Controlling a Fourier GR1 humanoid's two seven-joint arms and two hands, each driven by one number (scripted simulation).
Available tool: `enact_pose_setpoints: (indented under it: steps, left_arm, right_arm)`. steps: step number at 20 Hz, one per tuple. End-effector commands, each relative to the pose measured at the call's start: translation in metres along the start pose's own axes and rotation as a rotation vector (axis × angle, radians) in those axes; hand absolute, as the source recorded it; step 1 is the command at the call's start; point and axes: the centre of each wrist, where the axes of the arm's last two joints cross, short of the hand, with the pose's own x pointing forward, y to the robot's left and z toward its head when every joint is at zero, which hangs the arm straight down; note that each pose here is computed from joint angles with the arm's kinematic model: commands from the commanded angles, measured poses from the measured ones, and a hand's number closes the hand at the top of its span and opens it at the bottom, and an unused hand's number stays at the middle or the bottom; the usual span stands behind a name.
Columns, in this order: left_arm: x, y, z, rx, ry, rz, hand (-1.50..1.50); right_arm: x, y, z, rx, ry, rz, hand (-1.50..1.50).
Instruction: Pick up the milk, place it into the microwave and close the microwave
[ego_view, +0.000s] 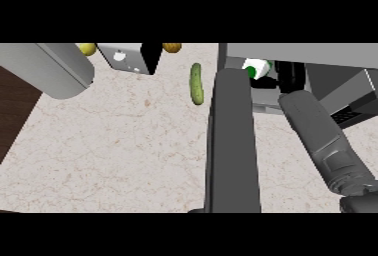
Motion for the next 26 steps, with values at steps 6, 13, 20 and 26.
enact_pose_setpoints:
  steps: [6,13,20,26]
  left_arm:
    - [-0.007,-0.002,-0.014,-0.017,0.009,0.002,-1.5]
    - [-0.008,-0.001,-0.022,-0.033,0.018,-0.035,-1.5]
    - [-0.012,-0.008,-0.024,-0.081,0.029,-0.033,-1.5]
    - [-0.026,-0.016,-0.029,-0.17,0.037,0.01,-1.5]
  right_arm:
    - [-0.027,-0.022,0.003,-0.04,0.067,0.207,1.5]
    - [-0.029,-0.024,0.003,-0.08,0.091,0.308,-1.5]
    - [-0.025,-0.021,0.002,0.003,0.022,0.209,-1.5]
    - [-0.018,-0.011,0.004,0.052,0.027,0.089,-1.5]
